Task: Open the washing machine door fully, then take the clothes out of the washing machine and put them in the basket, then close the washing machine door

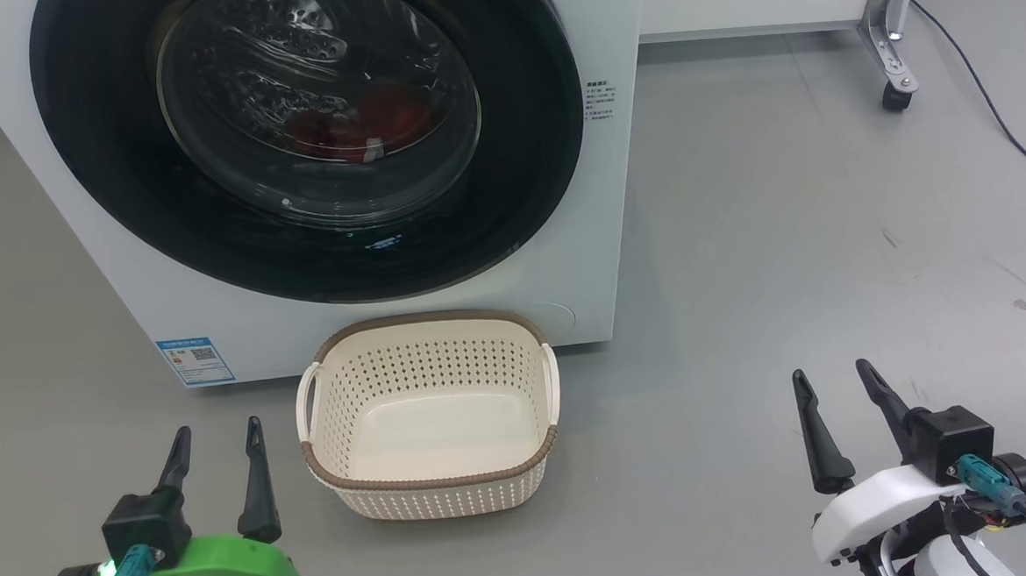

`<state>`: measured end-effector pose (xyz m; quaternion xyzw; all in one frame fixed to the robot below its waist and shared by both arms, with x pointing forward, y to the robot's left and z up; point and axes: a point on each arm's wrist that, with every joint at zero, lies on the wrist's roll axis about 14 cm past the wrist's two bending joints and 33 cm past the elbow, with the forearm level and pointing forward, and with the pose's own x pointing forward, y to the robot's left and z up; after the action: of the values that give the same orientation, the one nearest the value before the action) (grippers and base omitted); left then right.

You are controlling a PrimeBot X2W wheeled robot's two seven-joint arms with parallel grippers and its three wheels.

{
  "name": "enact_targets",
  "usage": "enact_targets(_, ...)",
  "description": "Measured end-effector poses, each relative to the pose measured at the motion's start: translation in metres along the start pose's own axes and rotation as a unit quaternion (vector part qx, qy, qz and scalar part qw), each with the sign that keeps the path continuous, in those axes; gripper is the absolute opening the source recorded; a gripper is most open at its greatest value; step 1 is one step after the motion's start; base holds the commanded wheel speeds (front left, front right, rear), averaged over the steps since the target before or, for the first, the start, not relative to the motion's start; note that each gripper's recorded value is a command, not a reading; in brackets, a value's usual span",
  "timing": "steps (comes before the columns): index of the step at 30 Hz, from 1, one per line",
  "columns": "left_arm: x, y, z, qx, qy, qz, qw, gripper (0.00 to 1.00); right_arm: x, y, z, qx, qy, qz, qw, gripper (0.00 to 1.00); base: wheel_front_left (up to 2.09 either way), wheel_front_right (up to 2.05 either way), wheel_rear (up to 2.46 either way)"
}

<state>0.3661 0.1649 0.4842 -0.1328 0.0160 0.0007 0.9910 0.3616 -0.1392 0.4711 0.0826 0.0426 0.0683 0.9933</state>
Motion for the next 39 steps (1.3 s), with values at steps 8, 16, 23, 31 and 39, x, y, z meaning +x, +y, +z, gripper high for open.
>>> enact_targets(8,-0.002,0.000,-0.002,0.026,0.000,-0.002,1.000,1.00,0.000,-0.002,0.005,-0.024,-0.012,-0.004,1.000,1.00,0.00,0.00,0.00)
enact_targets(16,-0.002,0.000,-0.006,0.026,0.005,0.000,1.000,1.00,0.000,-0.006,0.007,-0.017,-0.016,-0.017,1.000,1.00,0.00,0.00,0.00)
enact_targets(23,-0.002,0.002,-0.011,0.025,0.012,0.003,1.000,1.00,-0.003,-0.009,0.005,-0.014,-0.016,-0.026,0.999,1.00,0.00,0.00,0.00)
enact_targets(31,-0.002,0.000,-0.014,0.021,0.015,0.004,1.000,1.00,-0.003,-0.010,0.007,-0.013,-0.019,-0.029,0.999,1.00,0.00,0.00,0.00)
enact_targets(39,-0.002,-0.001,-0.014,0.024,0.016,0.003,1.000,1.00,-0.003,-0.012,0.009,-0.011,-0.023,-0.034,0.999,0.00,0.00,0.00,0.00)
